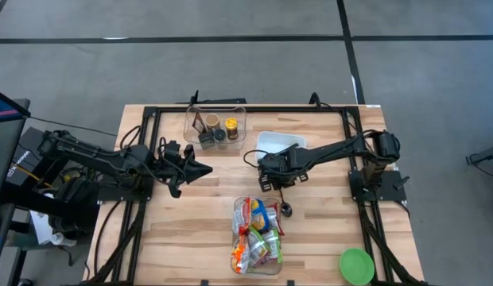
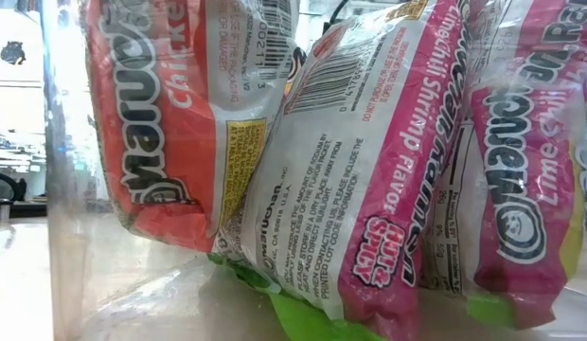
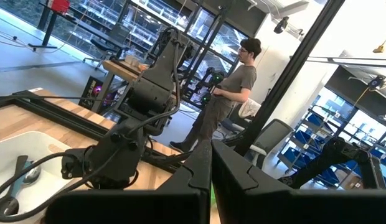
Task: Pick & Place Food Item
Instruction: Put the black spoon into the white bin
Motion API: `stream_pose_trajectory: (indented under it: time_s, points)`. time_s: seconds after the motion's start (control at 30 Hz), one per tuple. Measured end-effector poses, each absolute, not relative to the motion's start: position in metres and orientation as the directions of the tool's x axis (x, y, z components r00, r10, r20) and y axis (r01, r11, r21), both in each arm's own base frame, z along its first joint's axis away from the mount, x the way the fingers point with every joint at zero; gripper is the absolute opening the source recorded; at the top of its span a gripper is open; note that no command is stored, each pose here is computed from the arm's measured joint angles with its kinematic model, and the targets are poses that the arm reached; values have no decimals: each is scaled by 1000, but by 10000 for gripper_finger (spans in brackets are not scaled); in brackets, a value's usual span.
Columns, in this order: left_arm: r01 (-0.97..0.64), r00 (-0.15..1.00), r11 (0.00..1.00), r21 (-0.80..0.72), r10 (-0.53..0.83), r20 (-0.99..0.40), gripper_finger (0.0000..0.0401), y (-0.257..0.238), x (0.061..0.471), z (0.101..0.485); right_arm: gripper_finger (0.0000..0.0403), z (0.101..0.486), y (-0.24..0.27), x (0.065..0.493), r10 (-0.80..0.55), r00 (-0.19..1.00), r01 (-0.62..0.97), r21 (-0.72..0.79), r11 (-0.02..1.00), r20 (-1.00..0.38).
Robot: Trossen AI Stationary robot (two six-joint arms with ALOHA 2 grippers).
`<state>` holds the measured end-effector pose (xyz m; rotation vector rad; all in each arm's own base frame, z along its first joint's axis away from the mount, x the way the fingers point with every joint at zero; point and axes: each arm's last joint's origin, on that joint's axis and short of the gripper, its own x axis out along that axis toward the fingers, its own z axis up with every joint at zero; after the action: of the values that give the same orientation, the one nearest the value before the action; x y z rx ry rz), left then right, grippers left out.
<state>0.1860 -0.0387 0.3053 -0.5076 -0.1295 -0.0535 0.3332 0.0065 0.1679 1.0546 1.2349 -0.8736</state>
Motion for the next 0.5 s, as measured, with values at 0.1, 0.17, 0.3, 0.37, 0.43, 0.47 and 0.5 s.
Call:
stream_pose_trajectory:
  time_s: [0.1,0.17,0.3,0.37,0.43,0.47,0.5]
  points:
    - [81,990,873,-481,-17,137,0,-39,186,305,67,168,6,333,30,141,941,143,307,-990]
    - [82,990,873,-481,-17,137,0,-39,186,305,67,168,7,333,29,141,940,143,309,-990]
    - [82,990,873,-481,-18,136,0,-39,186,305,67,168,7,333,24,147,934,147,325,-989]
    - [82,990,873,-481,-18,136,0,-39,186,305,67,168,7,333,24,144,934,144,327,-989]
    - [82,990,873,-481,-18,136,0,-39,186,305,67,168,7,333,23,143,934,142,327,-990]
    - [82,990,873,-481,-18,136,0,-39,186,305,67,168,7,333,21,142,934,141,328,-990]
    - [82,990,873,-481,-18,136,0,-39,186,305,67,168,7,333,20,142,934,141,327,-990]
